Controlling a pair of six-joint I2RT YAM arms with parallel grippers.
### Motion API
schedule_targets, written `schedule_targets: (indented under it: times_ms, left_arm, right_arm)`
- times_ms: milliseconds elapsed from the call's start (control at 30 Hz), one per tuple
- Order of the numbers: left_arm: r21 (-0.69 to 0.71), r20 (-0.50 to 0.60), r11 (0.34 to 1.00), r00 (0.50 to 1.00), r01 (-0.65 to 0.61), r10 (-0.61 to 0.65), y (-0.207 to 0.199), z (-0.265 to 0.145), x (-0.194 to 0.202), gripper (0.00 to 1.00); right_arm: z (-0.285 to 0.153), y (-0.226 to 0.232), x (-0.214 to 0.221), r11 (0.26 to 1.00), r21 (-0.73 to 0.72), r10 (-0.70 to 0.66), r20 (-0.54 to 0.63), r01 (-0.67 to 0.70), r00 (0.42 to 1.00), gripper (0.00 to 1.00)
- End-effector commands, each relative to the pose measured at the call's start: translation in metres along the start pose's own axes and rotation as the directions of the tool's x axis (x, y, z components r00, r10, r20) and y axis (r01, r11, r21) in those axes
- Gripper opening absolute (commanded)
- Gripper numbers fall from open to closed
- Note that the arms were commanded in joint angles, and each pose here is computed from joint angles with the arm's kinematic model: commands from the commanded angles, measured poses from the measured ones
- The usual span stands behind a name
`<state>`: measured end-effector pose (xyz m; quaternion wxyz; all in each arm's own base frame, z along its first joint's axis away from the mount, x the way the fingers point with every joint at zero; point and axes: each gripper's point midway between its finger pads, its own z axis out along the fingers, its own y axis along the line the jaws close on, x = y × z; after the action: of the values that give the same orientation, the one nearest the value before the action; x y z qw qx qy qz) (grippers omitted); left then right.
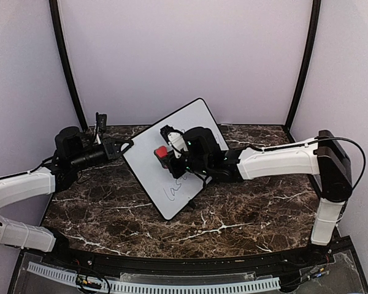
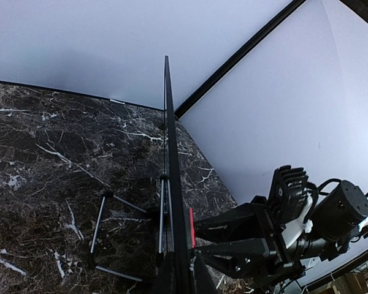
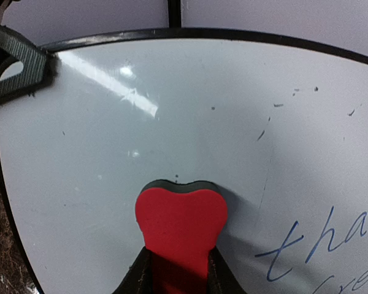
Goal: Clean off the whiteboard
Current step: Erase the whiteboard at the center of the board.
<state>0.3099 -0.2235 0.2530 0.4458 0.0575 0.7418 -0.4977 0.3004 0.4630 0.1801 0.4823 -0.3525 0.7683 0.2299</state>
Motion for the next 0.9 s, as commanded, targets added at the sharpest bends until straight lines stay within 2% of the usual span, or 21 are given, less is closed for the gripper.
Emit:
schedule_targets:
  times_ms: [0,133,233,433,567,733,867]
  left_arm:
    - [0.238,0.060,0.965,0.993,-0.112,0.101,-0.067,-0.013,-0.019,0.00]
    - [0.237,0.063,0.965,0.993,-0.116,0.104,-0.067,-0.013,-0.020,0.00]
    - [0.235,0.065,0.965,0.992,-0.117,0.105,-0.067,-0.014,-0.020,0.00]
    - [0.240,0.065,0.963,0.992,-0.119,0.106,-0.069,-0.014,-0.020,0.00]
    - [0.246,0.064,0.962,0.993,-0.115,0.102,-0.070,-0.014,-0.021,0.00]
    - [0.247,0.061,0.963,0.993,-0.111,0.099,-0.069,-0.014,-0.020,0.00]
    - [0.239,0.063,0.964,0.993,-0.115,0.103,-0.068,-0.014,-0.020,0.00]
  right_arm:
    - [0.020,-0.010,-0.031,0.998,0.043,-0.050,0.050,0.048,0.997,0.25]
    - [0.027,-0.012,-0.040,0.997,0.044,-0.059,0.058,0.056,0.997,0.25]
    - [0.024,-0.011,-0.029,0.999,0.031,-0.042,0.043,0.041,0.998,0.24]
    - [-0.001,-0.017,0.026,1.000,0.026,0.000,-0.044,0.001,0.999,0.24]
    - [-0.018,-0.021,0.043,0.999,0.035,0.014,-0.058,-0.012,0.998,0.23]
    - [-0.014,-0.026,0.036,0.999,0.053,0.000,-0.049,0.003,0.999,0.23]
    - [-0.004,-0.028,0.012,0.999,0.050,-0.010,-0.008,0.011,1.000,0.24]
